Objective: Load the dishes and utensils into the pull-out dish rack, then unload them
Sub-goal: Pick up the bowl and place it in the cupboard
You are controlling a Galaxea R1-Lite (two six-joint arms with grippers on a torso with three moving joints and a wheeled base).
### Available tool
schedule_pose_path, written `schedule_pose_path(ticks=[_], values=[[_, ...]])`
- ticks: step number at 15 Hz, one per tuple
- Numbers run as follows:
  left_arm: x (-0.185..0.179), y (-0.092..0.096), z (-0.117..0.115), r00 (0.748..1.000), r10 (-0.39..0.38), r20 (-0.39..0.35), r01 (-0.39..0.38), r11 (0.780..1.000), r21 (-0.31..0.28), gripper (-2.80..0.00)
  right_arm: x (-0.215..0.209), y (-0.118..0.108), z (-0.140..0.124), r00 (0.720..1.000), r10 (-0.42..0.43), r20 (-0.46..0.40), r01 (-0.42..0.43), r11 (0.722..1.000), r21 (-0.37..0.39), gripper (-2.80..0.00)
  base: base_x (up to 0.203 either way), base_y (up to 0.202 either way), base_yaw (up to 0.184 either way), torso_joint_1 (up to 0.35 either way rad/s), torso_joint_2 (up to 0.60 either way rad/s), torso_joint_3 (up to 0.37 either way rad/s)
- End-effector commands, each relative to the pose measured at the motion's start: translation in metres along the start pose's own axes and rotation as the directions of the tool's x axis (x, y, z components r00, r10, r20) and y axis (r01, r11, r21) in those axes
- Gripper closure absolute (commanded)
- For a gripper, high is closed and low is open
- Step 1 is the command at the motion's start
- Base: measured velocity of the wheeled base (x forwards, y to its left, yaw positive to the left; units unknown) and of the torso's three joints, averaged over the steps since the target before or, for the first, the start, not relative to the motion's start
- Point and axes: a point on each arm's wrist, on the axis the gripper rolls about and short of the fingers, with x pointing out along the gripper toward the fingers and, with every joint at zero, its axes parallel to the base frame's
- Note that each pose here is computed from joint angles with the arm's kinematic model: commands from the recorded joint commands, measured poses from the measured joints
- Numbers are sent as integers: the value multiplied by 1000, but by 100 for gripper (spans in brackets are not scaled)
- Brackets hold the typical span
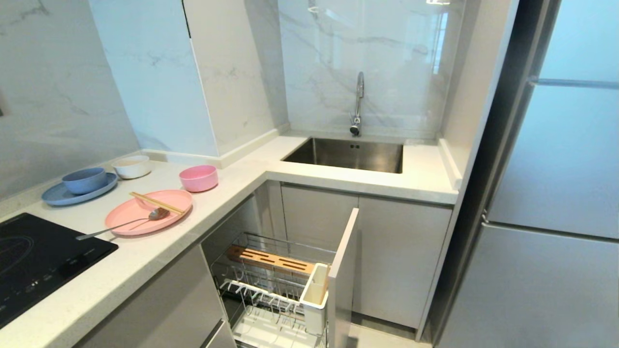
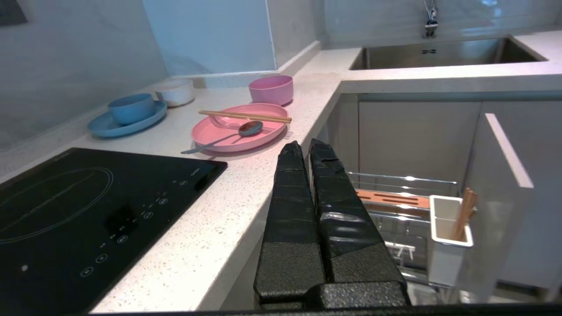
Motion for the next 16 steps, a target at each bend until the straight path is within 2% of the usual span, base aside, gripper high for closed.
schedule_pose_path(ticks=[1,3,5,7,9,12,16], values=[[-8,-5,-28,999,11,33,-11,1000,6,0,0,0,0,1000,1,1,-1,1000,0,0,0,0,0,0,0,0],[-12,-9,-52,999,-9,52,8,1000,13,0,0,0,0,1000,0,0,0,1000,0,0,0,0,0,0,0,0],[-13,-12,-73,999,-21,40,20,1000,16,0,0,0,0,1000,1,0,-1,1000,0,0,0,0,0,0,0,0],[-8,-16,-92,999,-39,-17,39,999,3,0,0,0,0,1000,1,1,-1,1000,0,0,0,0,0,0,0,0],[-8,-18,-96,997,-75,-22,74,996,-44,0,0,0,0,1000,1,0,-1,1000,0,0,0,0,0,0,0,0],[-8,-20,-104,989,-109,-105,101,992,-74,0,0,0,0,1000,1,0,-1,1000,0,0,0,0,0,0,0,0],[-8,-20,-103,988,-123,-91,115,990,-84,0,0,0,0,1000,1,1,-1,1000,0,0,0,0,0,0,0,0]])
